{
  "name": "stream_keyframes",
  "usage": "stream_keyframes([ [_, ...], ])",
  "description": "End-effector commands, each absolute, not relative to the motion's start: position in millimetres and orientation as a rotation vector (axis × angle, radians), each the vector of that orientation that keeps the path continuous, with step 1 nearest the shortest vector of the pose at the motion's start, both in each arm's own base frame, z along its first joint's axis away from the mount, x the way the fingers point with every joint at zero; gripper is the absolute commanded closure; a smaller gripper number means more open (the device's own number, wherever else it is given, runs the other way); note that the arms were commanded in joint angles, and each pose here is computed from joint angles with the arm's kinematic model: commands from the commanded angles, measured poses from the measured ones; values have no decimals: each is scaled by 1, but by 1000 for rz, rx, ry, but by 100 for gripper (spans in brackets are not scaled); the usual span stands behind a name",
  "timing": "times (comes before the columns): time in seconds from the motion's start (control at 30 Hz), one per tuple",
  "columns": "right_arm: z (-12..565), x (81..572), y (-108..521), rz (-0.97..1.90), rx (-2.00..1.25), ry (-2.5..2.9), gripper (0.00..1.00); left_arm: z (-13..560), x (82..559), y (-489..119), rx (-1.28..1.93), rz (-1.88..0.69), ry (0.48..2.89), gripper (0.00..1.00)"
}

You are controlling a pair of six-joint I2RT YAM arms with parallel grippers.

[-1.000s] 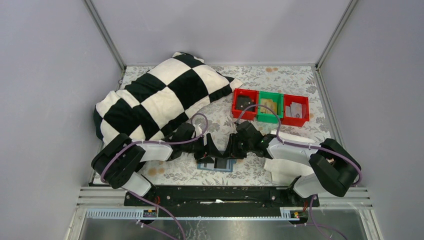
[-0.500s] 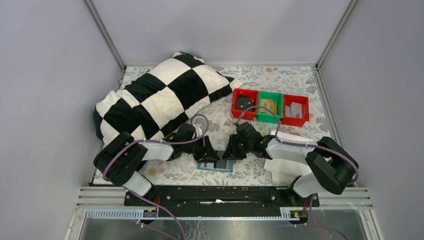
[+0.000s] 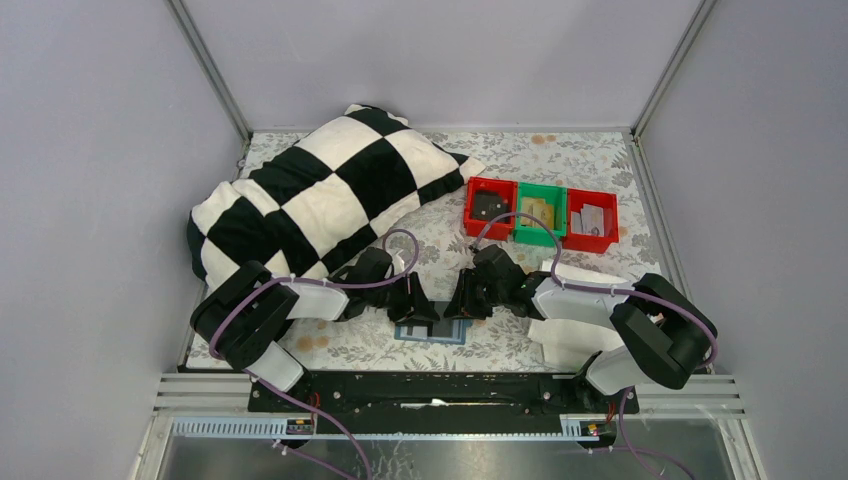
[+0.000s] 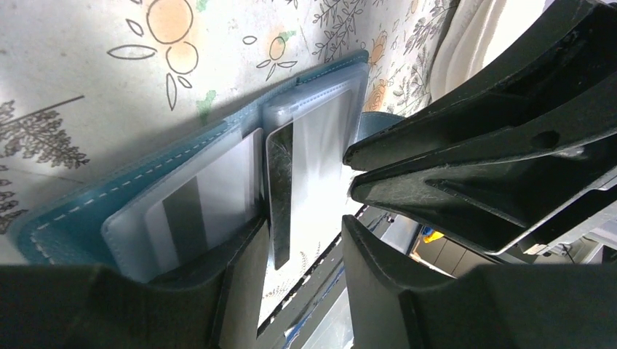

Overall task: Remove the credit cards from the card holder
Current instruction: Remove the credit card from the card holder.

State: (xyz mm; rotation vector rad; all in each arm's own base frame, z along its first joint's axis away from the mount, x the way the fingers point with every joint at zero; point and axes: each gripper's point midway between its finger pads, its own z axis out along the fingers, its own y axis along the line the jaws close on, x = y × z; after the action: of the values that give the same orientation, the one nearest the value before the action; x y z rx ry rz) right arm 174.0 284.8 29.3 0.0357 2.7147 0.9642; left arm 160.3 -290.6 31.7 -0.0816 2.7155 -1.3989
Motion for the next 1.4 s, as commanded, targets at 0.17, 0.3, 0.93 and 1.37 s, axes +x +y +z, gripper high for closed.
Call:
stream_keyframes([
  [0.17, 11, 164, 268, 871, 56, 2781, 66, 21, 174, -282, -61, -1249, 2687, 68],
  [0.3, 11, 164, 268, 873, 55, 2779, 67, 18, 173, -284, -71, -1266, 2692, 84],
  [0.93, -6, 158, 250, 794, 112, 2820, 68, 28, 174, -248, -91, -1160, 2680, 100],
  [1.37, 77, 185, 283, 1054, 34, 2619, 48, 115, 198, -238, 10, -1149, 2480, 100],
])
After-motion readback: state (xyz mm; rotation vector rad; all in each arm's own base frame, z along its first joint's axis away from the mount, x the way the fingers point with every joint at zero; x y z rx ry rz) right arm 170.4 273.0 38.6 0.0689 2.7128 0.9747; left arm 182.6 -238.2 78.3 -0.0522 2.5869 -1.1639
